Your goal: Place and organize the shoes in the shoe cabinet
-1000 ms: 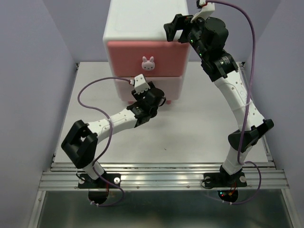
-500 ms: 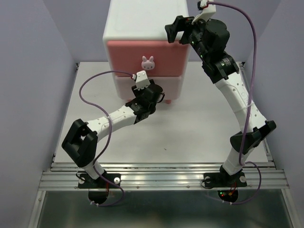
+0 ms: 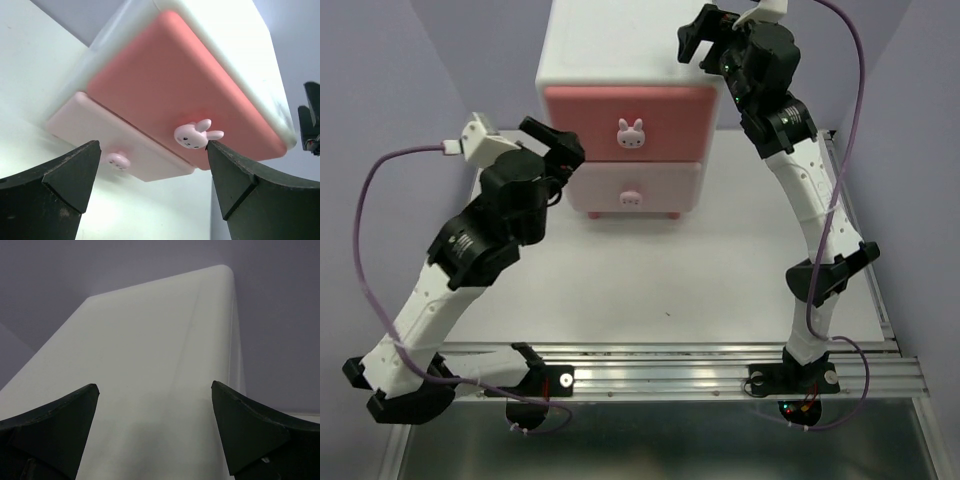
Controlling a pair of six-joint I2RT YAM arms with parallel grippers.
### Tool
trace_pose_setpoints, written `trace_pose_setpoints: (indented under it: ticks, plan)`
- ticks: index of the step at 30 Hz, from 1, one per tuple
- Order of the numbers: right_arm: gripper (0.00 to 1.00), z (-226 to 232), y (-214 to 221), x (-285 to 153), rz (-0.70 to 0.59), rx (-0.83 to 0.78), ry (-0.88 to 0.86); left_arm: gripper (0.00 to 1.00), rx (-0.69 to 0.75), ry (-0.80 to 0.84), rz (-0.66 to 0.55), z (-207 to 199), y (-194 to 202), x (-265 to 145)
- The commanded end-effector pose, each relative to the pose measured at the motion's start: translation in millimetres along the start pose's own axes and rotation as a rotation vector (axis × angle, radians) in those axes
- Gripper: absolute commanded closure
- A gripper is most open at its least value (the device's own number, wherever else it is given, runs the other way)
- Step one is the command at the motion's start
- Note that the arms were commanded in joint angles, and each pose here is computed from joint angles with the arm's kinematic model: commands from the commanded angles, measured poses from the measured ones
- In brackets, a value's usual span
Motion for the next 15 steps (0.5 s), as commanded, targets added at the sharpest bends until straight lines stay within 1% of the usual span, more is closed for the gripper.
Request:
trace_pose_setpoints:
  ticks: [1,2,3,4,5,7,8,9,10,11,12,13,14,15]
  plan:
    - [0.0,-38.4,-74.5,-19.3,-0.19,0.076,0.132,0.01,0.105,-0.155,-0.017,43.4,-20.5,-15.8]
    - [0.0,-54.8,-85.5,-28.0,-0.205,0.076,0.164,0.01,0.115,-0.183,-0.041,51.2,-32.8,-14.5]
    - [0.0,-63.4,-87.0,-31.7,-0.204,0.094,0.18,0.01,0.124,-0.182,-0.04,51.3,-40.0,-14.1]
    - [0.0,-73.4,-71.8,-30.1,-0.166,0.099,0.205,0.01,0.154,-0.168,0.014,51.1,-37.2,-12.8]
    - [0.0,-94.1,-83.1,-45.1,-0.176,0.121,0.251,0.01,0.139,-0.186,-0.006,54.7,-49.9,-8.8]
    - [0.0,-111.2,-81.5,-55.8,-0.16,0.147,0.301,0.01,0.121,-0.205,-0.01,59.4,-58.2,-8.6]
    - [0.0,-123.9,-74.3,-62.4,-0.126,0.133,0.356,0.01,0.104,-0.224,-0.025,64.8,-64.5,-11.0]
    - [0.0,-137.9,-77.6,-70.6,-0.119,0.128,0.394,0.01,0.086,-0.255,-0.062,74.3,-74.3,-7.3]
    - [0.0,-146.0,-65.7,-76.1,-0.055,0.109,0.414,0.01,0.062,-0.192,-0.052,65.3,-78.0,-8.0]
    - [0.0,-151.6,-62.6,-79.2,-0.03,0.106,0.417,0.01,0.079,-0.173,-0.038,65.8,-78.7,-5.1]
    - [0.0,-164.6,-61.6,-84.9,-0.012,0.113,0.441,0.01,0.117,-0.172,-0.009,71.2,-75.8,0.5]
    - [0.0,-168.9,-53.7,-88.4,0.022,0.12,0.452,0.01,0.111,-0.17,0.041,76.0,-72.0,4.9]
    - [0.0,-173.4,-24.3,-99.0,0.14,0.119,0.471,0.01,0.123,-0.224,0.107,91.2,-58.8,19.5]
    - [0.0,-173.8,-20.1,-101.6,0.152,0.122,0.474,0.01,0.121,-0.24,0.117,95.5,-56.1,18.8]
Point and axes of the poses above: each gripper's point midway between its finger pads, its own x axis out along the fingers, its own z axis along the line the jaws close on, y = z × x, the point moved 1 cm from there along -x, back along the fingers, and after that the axes turned 11 degrees about -x, right-handed, at the moved point
